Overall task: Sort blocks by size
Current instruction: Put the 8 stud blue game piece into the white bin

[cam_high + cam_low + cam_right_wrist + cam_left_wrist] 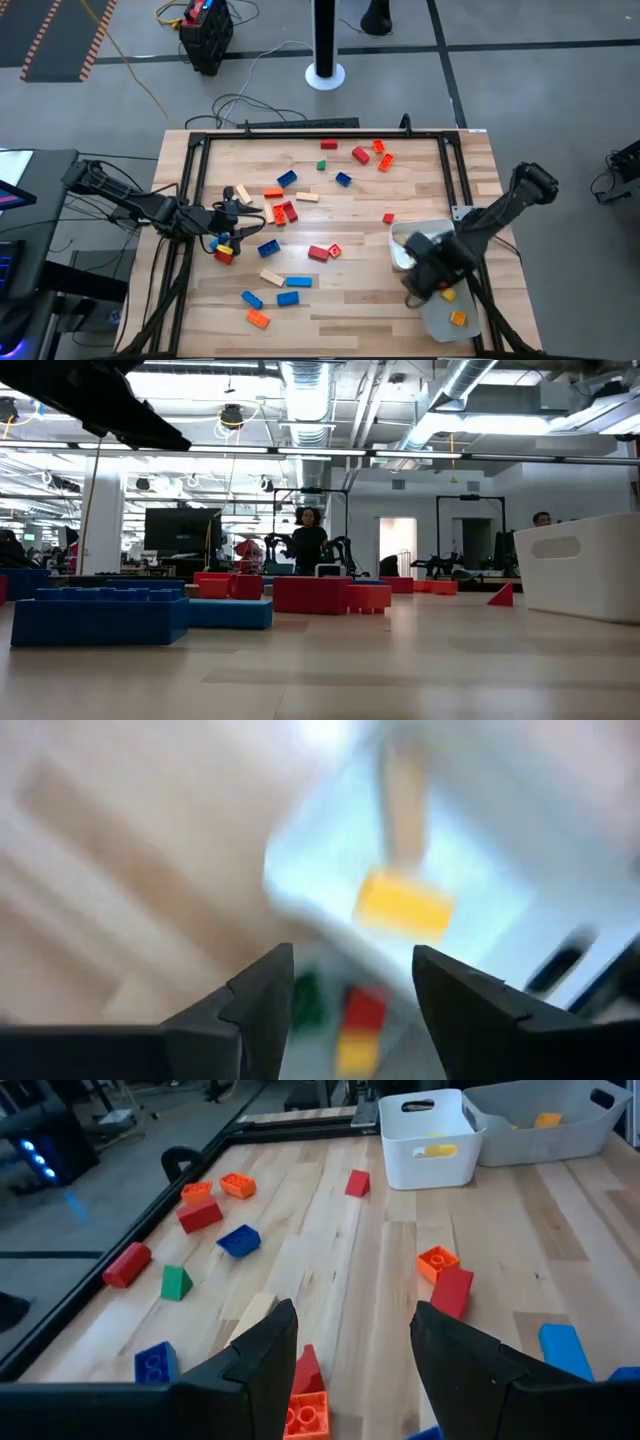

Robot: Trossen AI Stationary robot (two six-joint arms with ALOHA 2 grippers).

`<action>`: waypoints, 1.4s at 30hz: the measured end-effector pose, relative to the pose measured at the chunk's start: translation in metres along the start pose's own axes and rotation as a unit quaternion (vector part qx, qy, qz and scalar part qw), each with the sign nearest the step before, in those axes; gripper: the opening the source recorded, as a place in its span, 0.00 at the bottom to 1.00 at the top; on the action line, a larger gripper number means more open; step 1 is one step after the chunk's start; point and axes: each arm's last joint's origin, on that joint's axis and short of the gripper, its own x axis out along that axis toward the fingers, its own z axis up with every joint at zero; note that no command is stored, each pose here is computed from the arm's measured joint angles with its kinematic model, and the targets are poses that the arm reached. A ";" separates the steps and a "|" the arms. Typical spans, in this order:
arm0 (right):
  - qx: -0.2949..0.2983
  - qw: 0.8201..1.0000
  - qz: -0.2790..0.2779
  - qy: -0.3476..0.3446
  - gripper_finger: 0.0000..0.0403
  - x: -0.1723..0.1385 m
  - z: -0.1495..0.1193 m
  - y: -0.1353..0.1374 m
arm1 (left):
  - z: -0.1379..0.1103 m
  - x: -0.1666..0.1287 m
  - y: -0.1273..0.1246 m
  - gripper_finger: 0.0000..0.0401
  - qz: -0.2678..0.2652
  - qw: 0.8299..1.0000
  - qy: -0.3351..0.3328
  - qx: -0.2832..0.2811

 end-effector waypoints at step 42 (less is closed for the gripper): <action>-0.196 0.871 0.011 -0.450 0.57 0.045 0.183 -0.009 | -0.031 0.076 0.044 0.38 0.062 0.826 0.543 -0.138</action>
